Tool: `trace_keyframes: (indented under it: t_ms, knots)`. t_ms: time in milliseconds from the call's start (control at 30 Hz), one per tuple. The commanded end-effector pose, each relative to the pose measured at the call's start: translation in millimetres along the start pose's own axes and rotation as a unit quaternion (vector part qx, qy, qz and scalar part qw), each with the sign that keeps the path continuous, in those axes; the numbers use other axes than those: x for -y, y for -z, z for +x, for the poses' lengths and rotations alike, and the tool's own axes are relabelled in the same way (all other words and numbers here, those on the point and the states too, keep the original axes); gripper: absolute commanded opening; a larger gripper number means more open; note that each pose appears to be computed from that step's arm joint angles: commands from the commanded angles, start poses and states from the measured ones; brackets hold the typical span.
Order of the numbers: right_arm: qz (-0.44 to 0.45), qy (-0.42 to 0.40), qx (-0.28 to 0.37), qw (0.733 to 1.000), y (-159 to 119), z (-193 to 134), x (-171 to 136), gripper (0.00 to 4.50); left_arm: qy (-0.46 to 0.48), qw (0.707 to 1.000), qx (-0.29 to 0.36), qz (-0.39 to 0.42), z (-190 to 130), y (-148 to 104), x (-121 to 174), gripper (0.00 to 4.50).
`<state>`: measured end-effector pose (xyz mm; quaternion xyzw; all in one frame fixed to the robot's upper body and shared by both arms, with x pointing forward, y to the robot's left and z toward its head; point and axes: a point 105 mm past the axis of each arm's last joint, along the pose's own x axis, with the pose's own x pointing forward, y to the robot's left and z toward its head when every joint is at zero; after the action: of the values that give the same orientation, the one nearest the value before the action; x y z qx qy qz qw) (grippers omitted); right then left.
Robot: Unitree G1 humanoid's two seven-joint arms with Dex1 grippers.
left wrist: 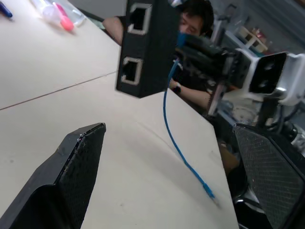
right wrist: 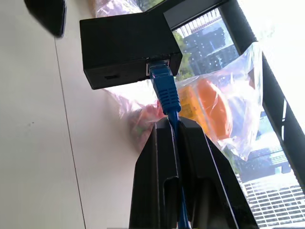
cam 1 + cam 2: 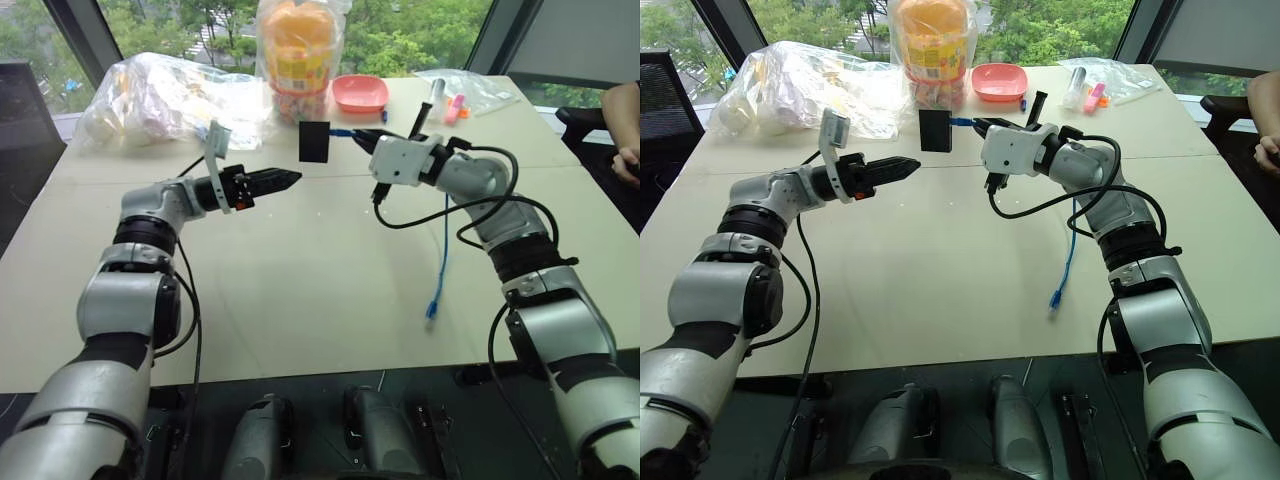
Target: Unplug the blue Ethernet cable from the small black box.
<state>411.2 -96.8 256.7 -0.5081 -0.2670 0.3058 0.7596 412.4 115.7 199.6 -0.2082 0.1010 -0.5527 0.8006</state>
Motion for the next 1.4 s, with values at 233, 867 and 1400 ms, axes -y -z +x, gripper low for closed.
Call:
trace_keyframes:
  t_ms: [233, 867, 1400]
  knots:
    - [0.020, 0.041, 0.019, 0.999, -15.7, -10.4, 22.0, 0.05, 0.013, 0.998, 0.042, 0.034, 26.4, -28.9, 12.8, 4.50]
    - [0.036, 0.025, 0.017, 0.999, -24.1, -15.2, 7.3, 0.00, 0.076, 0.996, 0.035, 0.024, 32.3, -31.6, 29.9, 0.49]
    - [0.720, 0.117, 0.135, 0.670, -52.0, -65.1, -25.6, 2.97, 0.162, 0.981, 0.094, -0.055, 19.0, -38.1, 44.8, 0.49]
